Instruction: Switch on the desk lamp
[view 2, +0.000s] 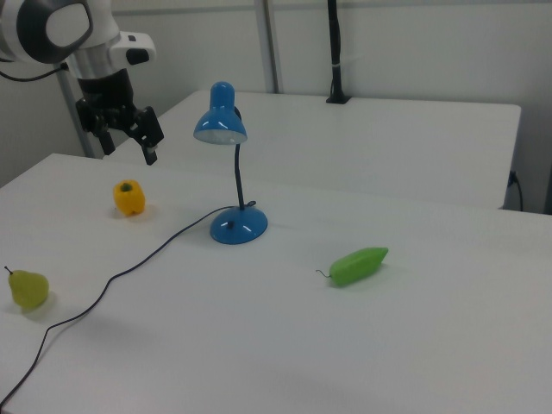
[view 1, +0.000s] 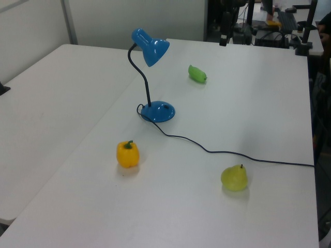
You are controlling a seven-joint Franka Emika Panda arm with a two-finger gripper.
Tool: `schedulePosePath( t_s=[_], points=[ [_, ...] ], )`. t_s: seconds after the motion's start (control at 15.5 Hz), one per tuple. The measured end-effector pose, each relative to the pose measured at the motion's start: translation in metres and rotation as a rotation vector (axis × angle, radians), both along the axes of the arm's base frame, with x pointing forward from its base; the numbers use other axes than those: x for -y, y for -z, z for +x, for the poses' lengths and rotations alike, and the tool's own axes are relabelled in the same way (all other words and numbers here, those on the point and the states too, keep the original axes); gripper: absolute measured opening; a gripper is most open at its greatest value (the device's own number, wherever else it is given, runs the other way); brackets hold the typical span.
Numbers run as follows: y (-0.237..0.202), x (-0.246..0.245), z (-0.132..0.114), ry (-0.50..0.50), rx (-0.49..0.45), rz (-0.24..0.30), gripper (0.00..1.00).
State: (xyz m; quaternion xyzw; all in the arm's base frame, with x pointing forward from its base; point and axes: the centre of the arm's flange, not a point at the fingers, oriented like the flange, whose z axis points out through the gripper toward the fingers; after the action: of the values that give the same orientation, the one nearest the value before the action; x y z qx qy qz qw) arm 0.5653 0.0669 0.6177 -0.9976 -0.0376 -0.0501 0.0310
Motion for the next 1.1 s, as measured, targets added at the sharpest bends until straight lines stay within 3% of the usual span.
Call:
schedulePosePath(
  t_s=[0.84, 1.03, 1.1],
  points=[
    [0.0049, -0.003, 0.0016, -0.006, -0.009, -0.001, 1.0],
    [0.0093, -0.0029, 0.0037, -0.008, -0.016, -0.003, 0.93],
    [0.0108, -0.003, 0.0044, -0.009, -0.019, -0.004, 0.83]
  ],
)
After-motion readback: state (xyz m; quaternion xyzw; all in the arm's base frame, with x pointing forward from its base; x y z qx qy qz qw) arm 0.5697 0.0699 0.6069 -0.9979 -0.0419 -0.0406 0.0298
